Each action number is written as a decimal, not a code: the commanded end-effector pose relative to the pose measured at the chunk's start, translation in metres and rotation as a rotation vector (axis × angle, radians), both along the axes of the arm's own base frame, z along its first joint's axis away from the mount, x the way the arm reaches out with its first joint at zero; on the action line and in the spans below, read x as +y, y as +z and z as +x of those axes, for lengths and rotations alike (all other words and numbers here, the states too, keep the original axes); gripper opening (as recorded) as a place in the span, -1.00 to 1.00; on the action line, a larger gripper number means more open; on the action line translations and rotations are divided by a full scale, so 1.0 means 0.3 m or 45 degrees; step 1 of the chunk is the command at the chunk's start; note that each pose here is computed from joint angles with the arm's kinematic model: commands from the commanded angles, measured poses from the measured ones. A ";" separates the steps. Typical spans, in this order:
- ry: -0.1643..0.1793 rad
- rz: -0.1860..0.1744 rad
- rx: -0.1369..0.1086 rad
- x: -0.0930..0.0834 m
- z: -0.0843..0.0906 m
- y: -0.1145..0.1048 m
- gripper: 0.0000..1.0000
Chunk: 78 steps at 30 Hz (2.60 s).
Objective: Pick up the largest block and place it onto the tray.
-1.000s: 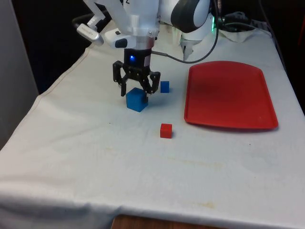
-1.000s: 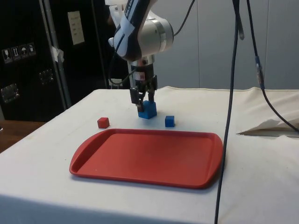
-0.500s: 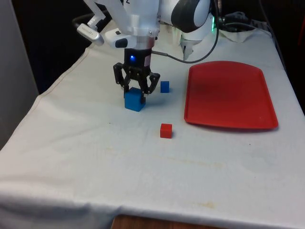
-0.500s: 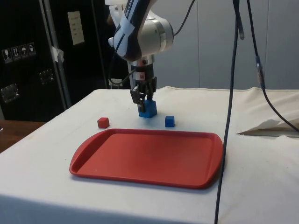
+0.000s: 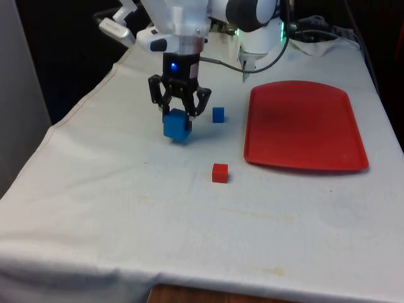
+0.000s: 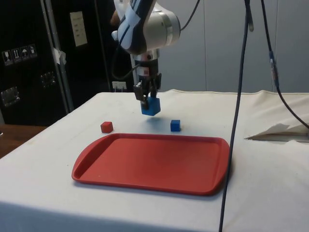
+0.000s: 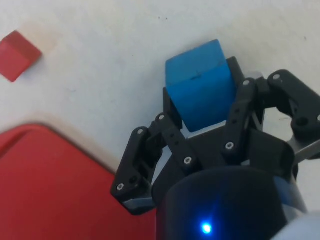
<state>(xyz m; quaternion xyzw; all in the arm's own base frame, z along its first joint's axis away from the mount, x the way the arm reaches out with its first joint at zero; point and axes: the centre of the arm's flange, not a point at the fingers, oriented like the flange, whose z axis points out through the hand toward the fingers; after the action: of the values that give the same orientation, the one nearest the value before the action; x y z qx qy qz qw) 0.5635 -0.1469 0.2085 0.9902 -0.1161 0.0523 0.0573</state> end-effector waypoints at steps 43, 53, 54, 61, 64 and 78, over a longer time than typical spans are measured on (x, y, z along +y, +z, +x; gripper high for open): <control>0.009 0.089 -0.065 0.156 0.019 0.282 -0.98; -0.001 0.107 -0.042 0.222 0.008 0.293 -0.98; 0.001 0.109 -0.039 0.230 0.006 0.294 -0.98; 0.012 0.121 -0.032 0.262 -0.008 0.302 -0.98; 0.011 0.113 -0.033 0.286 -0.029 0.313 -0.98; 0.030 0.156 -0.028 0.409 -0.094 0.342 -0.98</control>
<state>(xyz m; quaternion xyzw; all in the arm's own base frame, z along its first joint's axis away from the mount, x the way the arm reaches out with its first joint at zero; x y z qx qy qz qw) 0.5366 -0.0281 0.3124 0.9928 -0.1066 0.0538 -0.0100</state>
